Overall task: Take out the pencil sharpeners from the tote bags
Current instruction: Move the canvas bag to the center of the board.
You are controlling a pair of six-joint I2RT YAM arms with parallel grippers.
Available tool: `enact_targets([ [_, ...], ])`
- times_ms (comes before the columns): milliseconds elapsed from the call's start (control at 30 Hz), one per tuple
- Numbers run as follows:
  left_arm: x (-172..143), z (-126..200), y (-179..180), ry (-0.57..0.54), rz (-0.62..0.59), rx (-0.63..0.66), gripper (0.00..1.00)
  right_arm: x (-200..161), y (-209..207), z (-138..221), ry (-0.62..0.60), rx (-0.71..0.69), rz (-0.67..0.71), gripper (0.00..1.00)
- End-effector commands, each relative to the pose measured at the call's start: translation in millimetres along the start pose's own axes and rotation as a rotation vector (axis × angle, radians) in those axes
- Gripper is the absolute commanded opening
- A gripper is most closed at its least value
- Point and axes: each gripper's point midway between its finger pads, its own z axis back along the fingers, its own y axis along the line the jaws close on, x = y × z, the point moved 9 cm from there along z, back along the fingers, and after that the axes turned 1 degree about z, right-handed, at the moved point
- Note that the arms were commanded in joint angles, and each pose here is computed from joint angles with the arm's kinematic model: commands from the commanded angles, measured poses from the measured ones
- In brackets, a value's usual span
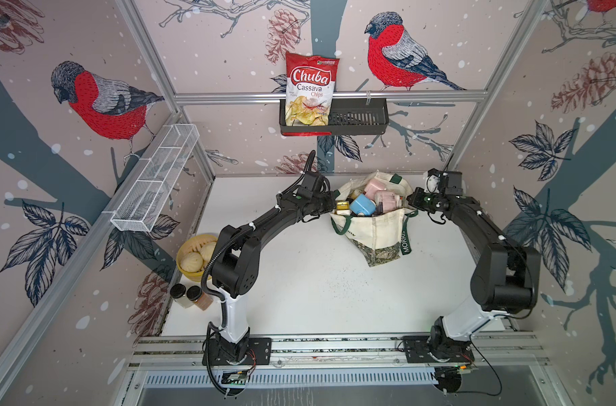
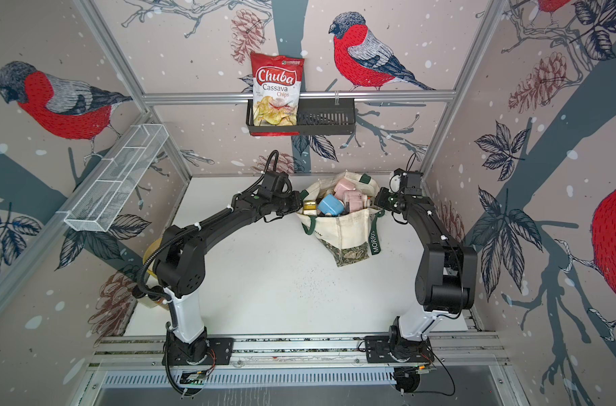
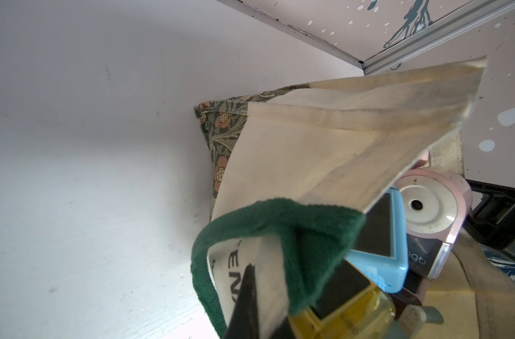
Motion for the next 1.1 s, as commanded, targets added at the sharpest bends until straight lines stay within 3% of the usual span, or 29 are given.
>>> enact_targets([
  [0,5,10,-1,-0.01,-0.041,0.049,0.0,-12,8,1,0.058,0.014,0.014,0.0],
  [200,20,44,16,0.005,-0.006,0.007,0.0,-27,48,5,0.075,0.099,0.08,0.0],
  [367,13,82,40,-0.007,0.008,0.018,0.0,-53,97,17,0.084,0.236,0.178,0.0],
  [633,0,163,91,-0.115,0.04,0.118,0.0,-108,179,21,0.143,0.461,0.292,0.0],
  [833,-12,215,127,-0.231,0.073,0.194,0.0,-144,243,12,0.201,0.556,0.38,0.0],
  [1067,-21,256,155,-0.332,0.126,0.327,0.0,-188,307,-1,0.26,0.624,0.465,0.0],
])
